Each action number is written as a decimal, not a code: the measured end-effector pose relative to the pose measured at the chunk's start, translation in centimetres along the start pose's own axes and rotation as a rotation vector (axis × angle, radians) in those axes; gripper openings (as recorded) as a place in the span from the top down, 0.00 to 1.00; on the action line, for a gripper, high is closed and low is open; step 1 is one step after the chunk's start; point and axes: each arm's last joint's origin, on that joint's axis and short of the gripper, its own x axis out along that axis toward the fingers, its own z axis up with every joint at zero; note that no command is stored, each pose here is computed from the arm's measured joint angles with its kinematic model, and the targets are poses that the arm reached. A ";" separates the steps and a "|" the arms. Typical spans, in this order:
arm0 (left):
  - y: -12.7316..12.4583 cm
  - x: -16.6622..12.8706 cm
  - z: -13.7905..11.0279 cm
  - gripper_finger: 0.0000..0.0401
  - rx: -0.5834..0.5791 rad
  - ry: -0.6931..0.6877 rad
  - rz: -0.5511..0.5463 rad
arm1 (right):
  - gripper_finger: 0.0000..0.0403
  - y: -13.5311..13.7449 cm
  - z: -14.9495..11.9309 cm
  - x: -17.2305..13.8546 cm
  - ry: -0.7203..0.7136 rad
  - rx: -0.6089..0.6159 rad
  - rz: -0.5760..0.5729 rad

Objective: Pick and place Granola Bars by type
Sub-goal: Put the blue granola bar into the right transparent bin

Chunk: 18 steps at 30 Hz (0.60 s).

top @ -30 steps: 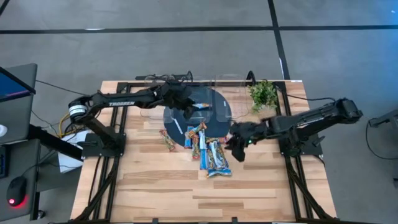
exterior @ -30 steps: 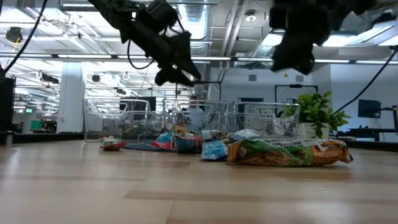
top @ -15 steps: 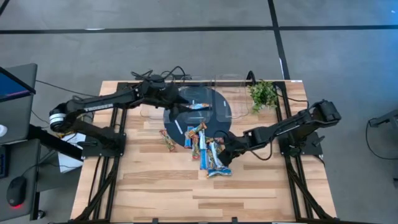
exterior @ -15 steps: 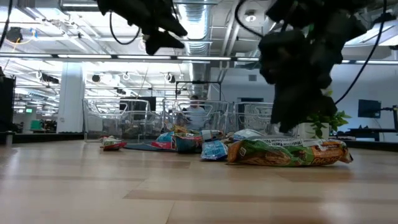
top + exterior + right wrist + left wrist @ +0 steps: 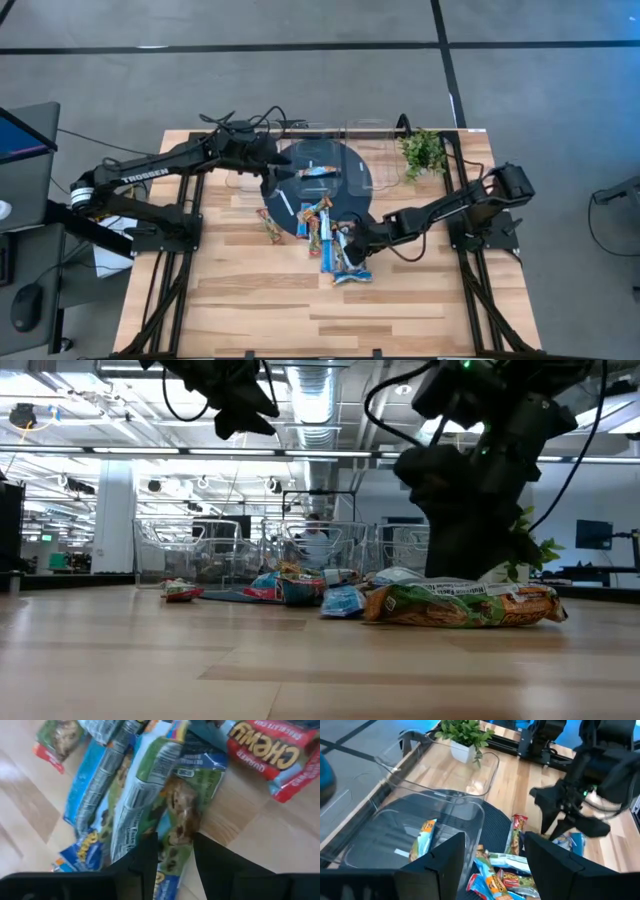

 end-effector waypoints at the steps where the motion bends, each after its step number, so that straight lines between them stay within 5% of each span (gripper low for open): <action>1: 0.0 0.0 0.0 0.50 -0.001 0.001 0.000 | 0.71 0.1 -0.1 0.3 0.005 -0.002 -0.007; 11: 0.0 0.0 -0.1 0.50 -0.031 0.006 0.002 | 0.73 1.5 0.3 1.0 0.091 -0.089 -0.131; 18: 0.0 0.0 -0.1 0.50 -0.046 0.006 0.008 | 0.90 3.2 1.3 -0.1 0.047 -0.200 -0.100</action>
